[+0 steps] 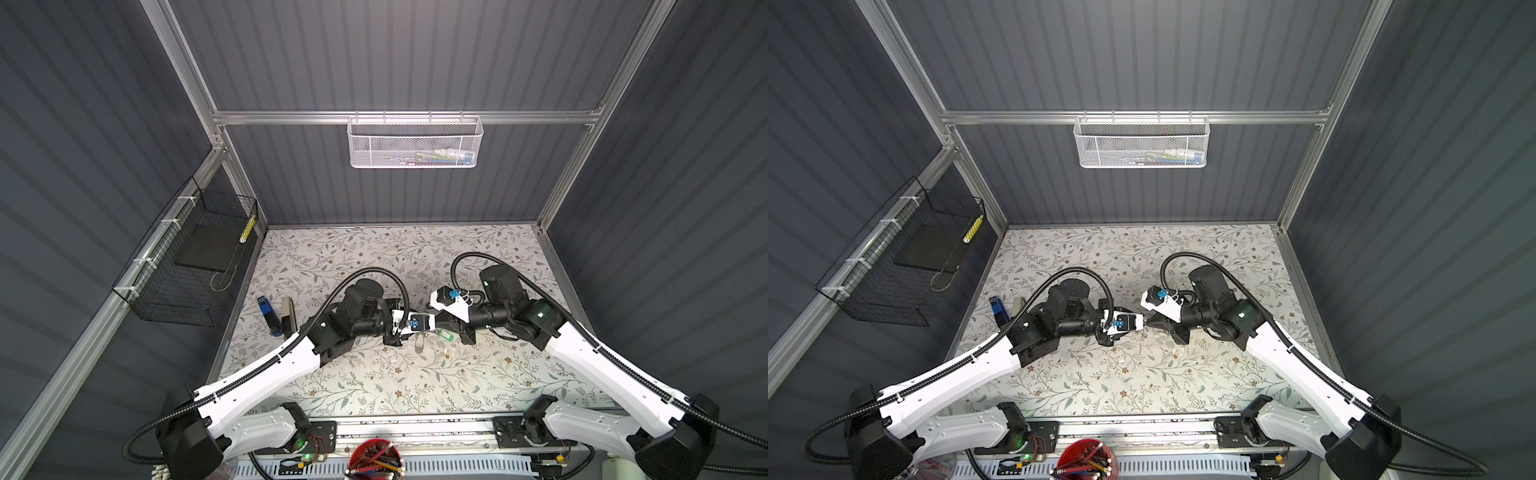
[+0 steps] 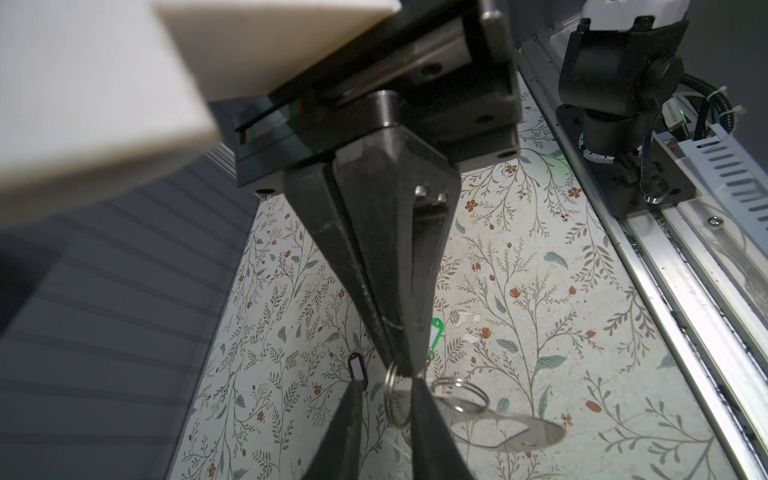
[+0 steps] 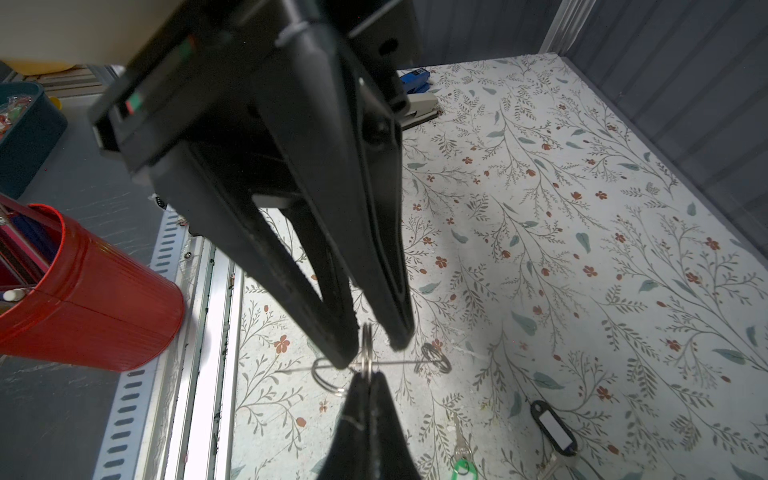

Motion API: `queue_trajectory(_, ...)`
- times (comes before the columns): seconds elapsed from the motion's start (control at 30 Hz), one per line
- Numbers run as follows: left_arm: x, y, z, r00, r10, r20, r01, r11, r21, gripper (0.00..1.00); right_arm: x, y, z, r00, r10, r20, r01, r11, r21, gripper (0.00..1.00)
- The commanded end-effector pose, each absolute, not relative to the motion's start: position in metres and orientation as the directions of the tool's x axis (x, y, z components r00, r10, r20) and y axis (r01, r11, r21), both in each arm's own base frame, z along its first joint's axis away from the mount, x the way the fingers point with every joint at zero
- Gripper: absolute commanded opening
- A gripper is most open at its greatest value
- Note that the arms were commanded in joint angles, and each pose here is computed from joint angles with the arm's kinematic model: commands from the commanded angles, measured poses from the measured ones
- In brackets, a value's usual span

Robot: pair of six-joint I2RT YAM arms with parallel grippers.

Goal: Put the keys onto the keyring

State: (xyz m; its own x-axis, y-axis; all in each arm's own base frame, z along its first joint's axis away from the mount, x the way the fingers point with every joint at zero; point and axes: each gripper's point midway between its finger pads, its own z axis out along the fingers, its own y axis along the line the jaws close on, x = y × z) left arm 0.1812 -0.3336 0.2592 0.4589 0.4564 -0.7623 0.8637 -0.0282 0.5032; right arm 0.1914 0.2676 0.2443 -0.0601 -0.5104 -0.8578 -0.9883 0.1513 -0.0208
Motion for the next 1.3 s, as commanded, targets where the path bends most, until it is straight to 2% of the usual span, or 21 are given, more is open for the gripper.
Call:
queue_trajectory(0.0,0.18,-0.339,0.267,0.451,0.454,-0.768,0.87,-0.033,0.492,0.19,0.188,0.27,0.253,-0.044,-0.492,-0.869,-0.99,0.135,-0.027,0.0)
queue_trajectory(0.13,0.18,-0.339,0.263,0.445,0.467,-0.764,0.874,-0.039,0.485,0.17,0.188,0.269,0.256,-0.03,-0.487,-0.873,-0.99,0.133,-0.04,0.0)
queue_trajectory(0.33,0.178,-0.34,0.262,0.432,0.471,-0.769,0.884,-0.051,0.465,0.0,0.188,0.269,0.257,-0.01,-0.489,-0.872,-0.99,0.128,-0.06,0.02)
queue_trajectory(0.37,0.178,-0.34,0.262,0.426,0.467,-0.775,0.887,-0.05,0.458,0.0,0.189,0.268,0.257,-0.006,-0.49,-0.872,-0.989,0.131,-0.067,0.04)
queue_trajectory(0.43,0.177,-0.341,0.267,0.398,0.452,-0.798,0.9,-0.024,0.435,0.0,0.192,0.265,0.256,0.017,-0.495,-0.869,-0.984,0.145,-0.102,0.18)
queue_trajectory(0.57,0.173,-0.342,0.279,0.363,0.399,-0.842,0.917,0.009,0.4,0.0,0.194,0.25,0.251,0.061,-0.517,-0.854,-0.961,0.199,-0.189,0.3)
queue_trajectory(0.67,0.167,-0.343,0.287,0.357,0.337,-0.871,0.924,0.01,0.382,0.0,0.195,0.239,0.26,0.103,-0.473,-0.875,-0.932,0.262,-0.251,0.37)
queue_trajectory(0.83,0.16,-0.345,0.3,0.312,0.206,-0.928,0.948,-0.004,0.317,0.0,0.189,0.229,0.273,0.134,-0.375,-0.917,-0.908,0.324,-0.265,0.37)
queue_trajectory(1.07,0.156,-0.342,0.319,0.26,0.017,-0.965,0.966,-0.011,0.26,0.0,0.177,0.235,0.278,0.117,-0.289,-0.95,-0.934,0.293,-0.204,0.31)
queue_trajectory(1.27,0.151,-0.342,0.327,0.231,-0.068,-0.971,0.972,-0.02,0.233,0.0,0.173,0.241,0.281,0.111,-0.233,-0.966,-0.949,0.265,-0.173,0.3)
